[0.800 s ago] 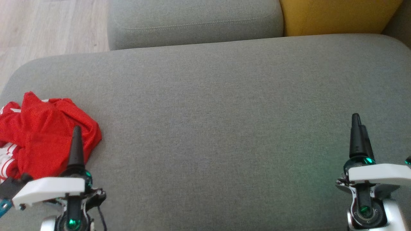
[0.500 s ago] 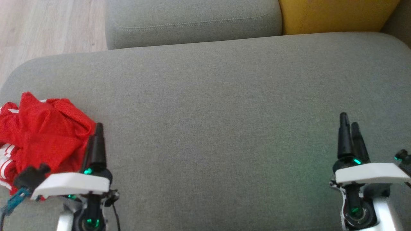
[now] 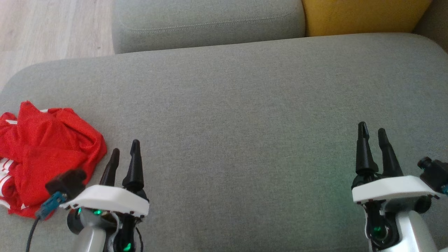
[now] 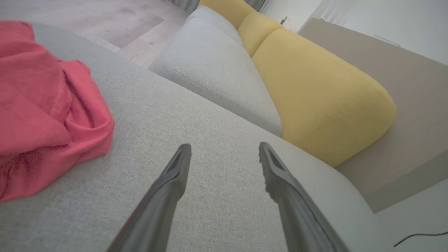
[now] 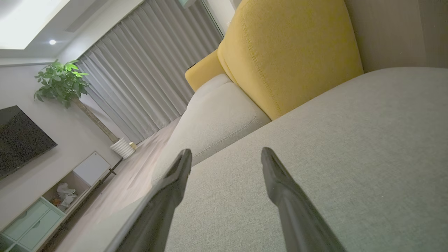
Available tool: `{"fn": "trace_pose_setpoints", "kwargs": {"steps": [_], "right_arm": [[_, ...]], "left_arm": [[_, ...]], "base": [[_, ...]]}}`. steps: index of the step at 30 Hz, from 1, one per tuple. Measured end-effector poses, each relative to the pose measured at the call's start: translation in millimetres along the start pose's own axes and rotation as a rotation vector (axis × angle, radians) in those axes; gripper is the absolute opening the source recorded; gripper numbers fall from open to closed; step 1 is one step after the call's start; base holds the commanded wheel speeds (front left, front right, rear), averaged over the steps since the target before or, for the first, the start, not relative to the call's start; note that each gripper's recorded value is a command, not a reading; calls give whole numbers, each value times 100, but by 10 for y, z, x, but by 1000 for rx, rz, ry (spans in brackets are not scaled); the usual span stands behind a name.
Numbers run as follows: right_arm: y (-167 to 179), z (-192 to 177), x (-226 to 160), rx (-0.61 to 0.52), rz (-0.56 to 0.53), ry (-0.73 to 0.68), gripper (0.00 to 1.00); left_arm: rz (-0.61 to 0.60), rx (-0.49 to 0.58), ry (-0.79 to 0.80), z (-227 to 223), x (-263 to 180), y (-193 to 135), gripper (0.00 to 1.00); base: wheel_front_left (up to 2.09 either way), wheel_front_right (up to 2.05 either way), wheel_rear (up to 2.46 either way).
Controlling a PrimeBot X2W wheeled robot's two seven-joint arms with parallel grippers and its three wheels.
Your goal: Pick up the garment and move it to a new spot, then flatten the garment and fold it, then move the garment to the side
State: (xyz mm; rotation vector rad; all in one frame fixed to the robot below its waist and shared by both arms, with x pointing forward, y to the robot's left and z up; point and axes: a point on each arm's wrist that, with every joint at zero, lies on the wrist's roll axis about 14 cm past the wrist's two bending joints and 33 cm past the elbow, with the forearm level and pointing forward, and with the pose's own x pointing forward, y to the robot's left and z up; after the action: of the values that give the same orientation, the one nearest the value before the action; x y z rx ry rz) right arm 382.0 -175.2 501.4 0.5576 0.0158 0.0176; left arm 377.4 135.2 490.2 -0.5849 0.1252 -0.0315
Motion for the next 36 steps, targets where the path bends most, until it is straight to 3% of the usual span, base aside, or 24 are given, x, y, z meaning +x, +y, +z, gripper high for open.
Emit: {"fn": "trace_pose_setpoints", "kwargs": {"steps": [20, 36], "right_arm": [[169, 35, 48, -293, 72, -28, 100], [344, 46, 46, -514, 150, -59, 100]], "left_arm": [[-17, 397, -62, 38, 30, -201, 100], [-109, 721, -151, -24, -34, -428, 100]], "base": [[0, 0, 0], [0, 0, 0]]}}
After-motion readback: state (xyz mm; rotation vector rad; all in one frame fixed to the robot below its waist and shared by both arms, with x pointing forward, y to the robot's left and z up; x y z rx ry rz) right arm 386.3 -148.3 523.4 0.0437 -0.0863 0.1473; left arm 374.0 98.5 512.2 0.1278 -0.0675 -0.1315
